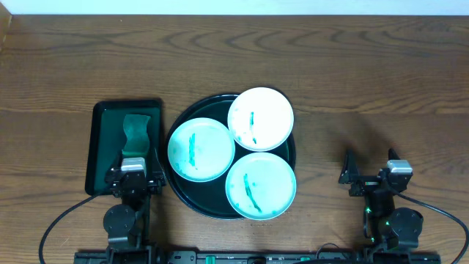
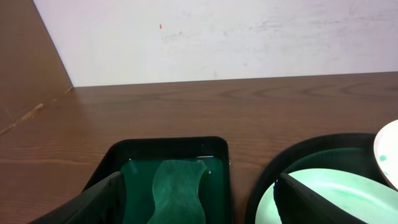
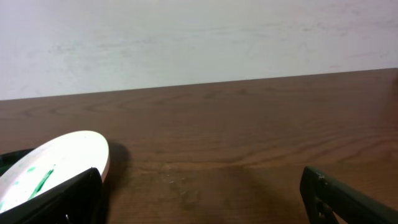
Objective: Clean dirty plates on tray and stack at the side
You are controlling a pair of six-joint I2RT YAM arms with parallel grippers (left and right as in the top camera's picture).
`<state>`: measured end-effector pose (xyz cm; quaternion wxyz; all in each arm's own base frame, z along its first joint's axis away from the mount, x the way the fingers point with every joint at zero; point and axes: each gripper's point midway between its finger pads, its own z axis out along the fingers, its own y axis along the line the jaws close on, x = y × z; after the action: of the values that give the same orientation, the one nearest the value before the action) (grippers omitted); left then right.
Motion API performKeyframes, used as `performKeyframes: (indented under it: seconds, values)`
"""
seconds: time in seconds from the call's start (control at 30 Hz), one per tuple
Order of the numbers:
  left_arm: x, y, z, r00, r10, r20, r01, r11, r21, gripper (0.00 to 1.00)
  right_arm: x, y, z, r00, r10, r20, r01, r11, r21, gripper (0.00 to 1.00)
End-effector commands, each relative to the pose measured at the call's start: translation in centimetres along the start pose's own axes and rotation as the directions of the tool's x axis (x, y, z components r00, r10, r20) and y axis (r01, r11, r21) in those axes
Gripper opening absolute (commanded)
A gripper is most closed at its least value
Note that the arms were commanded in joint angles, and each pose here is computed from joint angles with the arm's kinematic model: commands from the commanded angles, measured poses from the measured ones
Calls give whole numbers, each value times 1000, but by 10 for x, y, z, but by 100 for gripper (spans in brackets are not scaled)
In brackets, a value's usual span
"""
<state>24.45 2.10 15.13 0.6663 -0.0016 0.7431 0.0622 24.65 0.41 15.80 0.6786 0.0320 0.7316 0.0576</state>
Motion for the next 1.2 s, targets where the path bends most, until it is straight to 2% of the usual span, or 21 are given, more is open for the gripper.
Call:
performKeyframes:
  seconds: [0.0,0.87,1.17]
  values:
    - [16,2,0,999,6,-54,-7,1000,-13,76,0,2,0,1000,10,1,-10,1000,-7,99]
    - [15,2,0,999,6,-53,-7,1000,-13,76,-1,0,0,1000,11,6,-11,1000,3,99]
    - [13,2,0,999,6,-44,-6,1000,-10,76,-1,13,-1,1000,9,3,-9,998,-70,99]
